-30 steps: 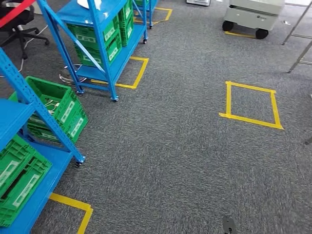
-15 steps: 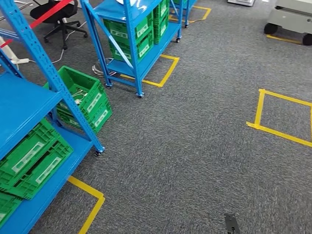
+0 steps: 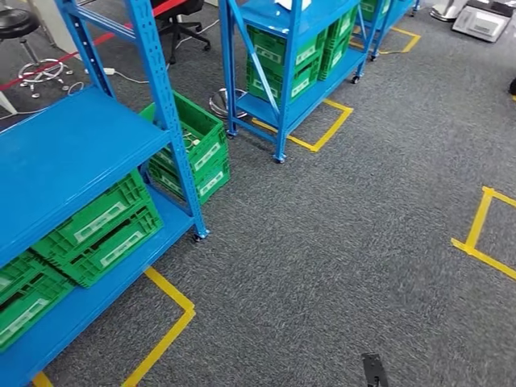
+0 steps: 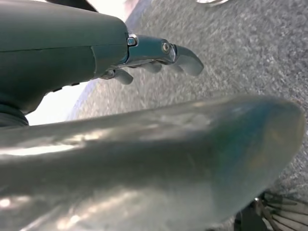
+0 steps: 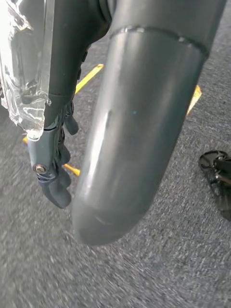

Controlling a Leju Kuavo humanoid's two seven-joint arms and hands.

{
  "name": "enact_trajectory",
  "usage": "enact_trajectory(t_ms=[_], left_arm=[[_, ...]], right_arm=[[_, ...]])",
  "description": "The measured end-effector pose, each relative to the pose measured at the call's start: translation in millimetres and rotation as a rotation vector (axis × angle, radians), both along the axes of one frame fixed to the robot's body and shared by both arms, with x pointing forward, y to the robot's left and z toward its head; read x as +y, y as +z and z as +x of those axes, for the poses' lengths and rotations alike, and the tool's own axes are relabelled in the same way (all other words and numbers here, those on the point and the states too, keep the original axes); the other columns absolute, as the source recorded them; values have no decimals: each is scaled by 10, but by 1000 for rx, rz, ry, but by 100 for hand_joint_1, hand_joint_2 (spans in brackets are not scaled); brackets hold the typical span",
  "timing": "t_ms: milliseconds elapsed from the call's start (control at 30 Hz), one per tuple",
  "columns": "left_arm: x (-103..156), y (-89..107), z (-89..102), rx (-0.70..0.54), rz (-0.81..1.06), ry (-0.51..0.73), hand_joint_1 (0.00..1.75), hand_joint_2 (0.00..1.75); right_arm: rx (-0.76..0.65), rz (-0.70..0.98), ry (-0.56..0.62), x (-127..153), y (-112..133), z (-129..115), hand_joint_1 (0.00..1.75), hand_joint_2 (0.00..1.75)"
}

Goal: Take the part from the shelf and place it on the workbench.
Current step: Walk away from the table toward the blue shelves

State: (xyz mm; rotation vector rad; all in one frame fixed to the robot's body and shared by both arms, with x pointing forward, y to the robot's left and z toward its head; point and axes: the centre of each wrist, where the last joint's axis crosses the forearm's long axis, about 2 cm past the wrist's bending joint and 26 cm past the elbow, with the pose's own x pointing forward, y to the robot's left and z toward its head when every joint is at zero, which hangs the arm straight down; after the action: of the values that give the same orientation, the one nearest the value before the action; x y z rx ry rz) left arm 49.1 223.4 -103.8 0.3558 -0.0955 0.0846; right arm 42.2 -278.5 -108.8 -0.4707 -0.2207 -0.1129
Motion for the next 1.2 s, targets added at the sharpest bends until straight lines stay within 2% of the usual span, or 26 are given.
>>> enact_trajectory(t_ms=[1200], left_arm=[[13, -5, -19, 6, -2, 2, 0, 0]], right_arm=[[-3, 16, 3, 38, -3, -31, 0, 0]])
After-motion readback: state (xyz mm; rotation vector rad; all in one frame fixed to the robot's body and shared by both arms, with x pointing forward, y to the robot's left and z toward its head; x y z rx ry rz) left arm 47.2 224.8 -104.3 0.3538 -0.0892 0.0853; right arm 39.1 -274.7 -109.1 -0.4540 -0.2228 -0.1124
